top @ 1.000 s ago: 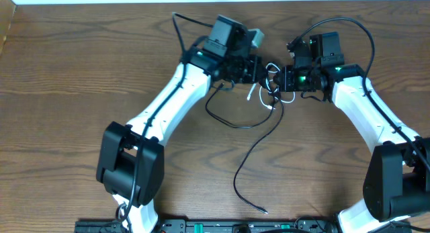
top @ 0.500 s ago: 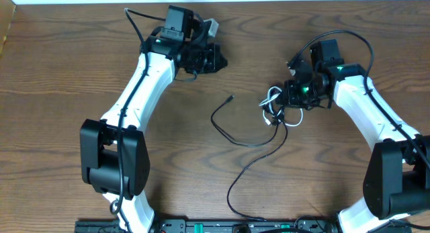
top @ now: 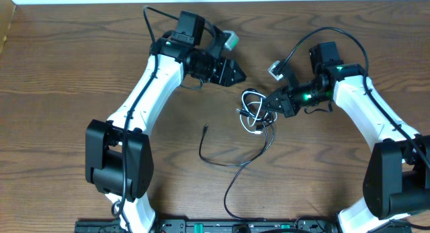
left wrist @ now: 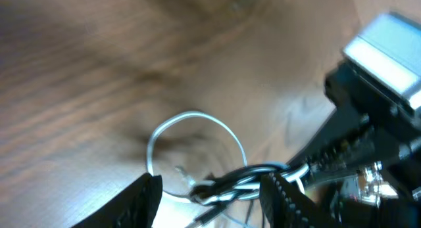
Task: Untangle cables
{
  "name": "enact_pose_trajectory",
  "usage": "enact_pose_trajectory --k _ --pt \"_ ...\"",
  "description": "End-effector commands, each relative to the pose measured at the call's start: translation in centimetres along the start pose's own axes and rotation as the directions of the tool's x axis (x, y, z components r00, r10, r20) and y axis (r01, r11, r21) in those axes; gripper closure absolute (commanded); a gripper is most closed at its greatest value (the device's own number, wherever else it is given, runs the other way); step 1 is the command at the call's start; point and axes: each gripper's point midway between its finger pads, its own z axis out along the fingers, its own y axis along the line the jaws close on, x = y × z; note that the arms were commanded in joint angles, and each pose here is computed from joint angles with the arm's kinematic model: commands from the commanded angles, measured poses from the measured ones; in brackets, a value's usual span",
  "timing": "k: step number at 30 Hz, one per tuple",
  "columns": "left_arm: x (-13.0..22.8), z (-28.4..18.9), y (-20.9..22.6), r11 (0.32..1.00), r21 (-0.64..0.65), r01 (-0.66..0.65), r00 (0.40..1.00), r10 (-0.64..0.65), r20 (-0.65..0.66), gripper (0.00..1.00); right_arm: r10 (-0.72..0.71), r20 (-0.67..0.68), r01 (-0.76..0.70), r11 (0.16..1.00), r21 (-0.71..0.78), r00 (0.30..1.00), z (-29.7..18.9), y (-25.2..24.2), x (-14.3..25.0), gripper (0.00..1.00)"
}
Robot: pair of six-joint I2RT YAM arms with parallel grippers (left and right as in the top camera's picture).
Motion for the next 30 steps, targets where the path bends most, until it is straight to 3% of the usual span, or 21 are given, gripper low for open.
enact_pose_trajectory --k 1,10,15,23,25,30 --pt "0.4 -0.8 -2.1 0.989 0.066 -0.130 0.991 0.130 -0.004 0.47 -0.092 0.050 0.096 0.993 -0.073 0.994 -0.2 1.3 -0.9 0.99" --pt "2.8 0.5 -1.1 0.990 0.088 -0.107 0.990 0.115 -0.086 0.49 -0.124 0.130 0.143 0.979 -0.147 0.984 -1.1 2.4 -1.9 0.99" --pt "2.9 0.8 -1.6 0.983 0.140 -0.120 0.988 0.132 -0.081 0.60 -0.112 0.136 0.132 0.979 -0.152 0.984 -1.4 2.3 -1.9 0.99" --pt "3.0 1.1 -1.6 0.980 0.145 -0.135 0.985 0.149 -0.085 0.62 -0.096 0.181 0.131 0.972 -0.194 0.979 -2.1 2.8 -2.4 0.99" --pt "3.1 1.1 -1.7 0.979 0.147 -0.141 0.984 0.154 -0.086 0.67 -0.094 0.183 0.130 0.972 -0.196 0.979 -2.1 2.8 -2.5 0.99" --pt "2.9 1.2 -1.7 0.978 0.145 -0.148 0.984 0.160 -0.080 0.92 -0.057 0.181 0.093 0.976 -0.199 0.982 -2.3 2.7 -2.6 0.99"
